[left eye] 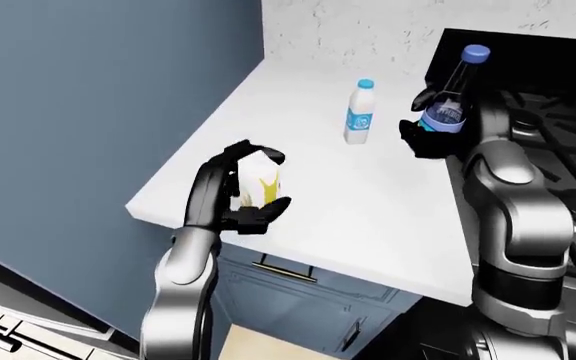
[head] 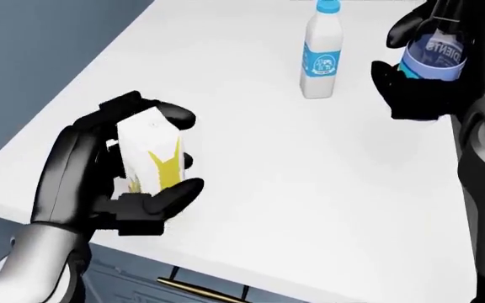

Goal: Move the drinks to the dining counter.

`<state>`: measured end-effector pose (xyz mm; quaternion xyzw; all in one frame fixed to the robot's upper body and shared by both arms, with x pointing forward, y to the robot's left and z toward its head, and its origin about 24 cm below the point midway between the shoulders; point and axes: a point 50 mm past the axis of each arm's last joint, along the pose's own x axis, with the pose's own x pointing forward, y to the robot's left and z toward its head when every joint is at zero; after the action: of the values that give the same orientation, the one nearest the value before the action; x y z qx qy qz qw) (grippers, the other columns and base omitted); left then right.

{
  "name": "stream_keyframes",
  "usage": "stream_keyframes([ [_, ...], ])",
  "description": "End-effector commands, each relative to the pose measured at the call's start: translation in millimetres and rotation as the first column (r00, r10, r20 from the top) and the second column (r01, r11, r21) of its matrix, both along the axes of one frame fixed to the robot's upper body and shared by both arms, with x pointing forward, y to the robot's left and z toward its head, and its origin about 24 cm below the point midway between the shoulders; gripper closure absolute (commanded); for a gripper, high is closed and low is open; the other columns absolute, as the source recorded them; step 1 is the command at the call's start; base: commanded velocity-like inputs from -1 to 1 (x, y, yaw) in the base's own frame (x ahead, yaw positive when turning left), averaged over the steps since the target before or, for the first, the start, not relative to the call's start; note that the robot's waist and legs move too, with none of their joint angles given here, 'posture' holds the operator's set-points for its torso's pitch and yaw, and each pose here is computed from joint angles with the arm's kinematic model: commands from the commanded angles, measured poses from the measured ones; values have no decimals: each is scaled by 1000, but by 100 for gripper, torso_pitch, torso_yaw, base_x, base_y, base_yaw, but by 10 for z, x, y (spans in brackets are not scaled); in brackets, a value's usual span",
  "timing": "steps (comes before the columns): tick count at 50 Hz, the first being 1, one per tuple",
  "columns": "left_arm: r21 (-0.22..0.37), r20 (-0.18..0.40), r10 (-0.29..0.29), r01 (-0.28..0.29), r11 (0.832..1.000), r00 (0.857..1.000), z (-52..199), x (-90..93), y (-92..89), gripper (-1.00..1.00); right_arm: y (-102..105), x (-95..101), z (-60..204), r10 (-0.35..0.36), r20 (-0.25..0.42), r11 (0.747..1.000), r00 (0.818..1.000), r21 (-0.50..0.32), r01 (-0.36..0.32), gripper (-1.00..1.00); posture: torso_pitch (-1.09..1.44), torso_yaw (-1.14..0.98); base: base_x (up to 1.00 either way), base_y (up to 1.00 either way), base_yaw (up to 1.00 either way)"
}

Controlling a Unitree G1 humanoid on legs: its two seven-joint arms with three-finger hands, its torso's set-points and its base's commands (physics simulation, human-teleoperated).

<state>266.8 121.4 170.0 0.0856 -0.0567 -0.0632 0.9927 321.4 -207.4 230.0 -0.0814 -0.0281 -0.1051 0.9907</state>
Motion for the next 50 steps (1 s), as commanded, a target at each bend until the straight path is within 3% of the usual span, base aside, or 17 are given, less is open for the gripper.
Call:
stream_keyframes([
  [1, 3, 77, 13, -13, 1000, 997, 134, -19, 14, 100, 2, -63, 250, -1, 128, 1000, 992, -19, 3, 100, 0, 0, 0, 0, 0],
  [9, -3, 80, 25, -24, 1000, 996, 143, -25, 28, 100, -5, -107, 281, 3, 130, 1000, 991, -24, 0, 100, 0, 0, 0, 0, 0],
  [22, -22, 138, 24, -21, 1000, 990, 432, -200, 57, 100, 22, -223, 326, 21, 127, 999, 992, -38, -17, 100, 0, 0, -7, 0, 0],
  [30, -23, 159, 17, -14, 1000, 987, 546, -264, 41, 100, 41, -274, 357, 33, 133, 999, 991, -42, -28, 100, 0, 0, -59, 7, 0],
  [50, -33, 169, 20, -14, 999, 985, 557, -286, 51, 100, 81, -305, 336, 48, 132, 998, 990, -45, -43, 100, 0, 0, -78, 12, 0],
])
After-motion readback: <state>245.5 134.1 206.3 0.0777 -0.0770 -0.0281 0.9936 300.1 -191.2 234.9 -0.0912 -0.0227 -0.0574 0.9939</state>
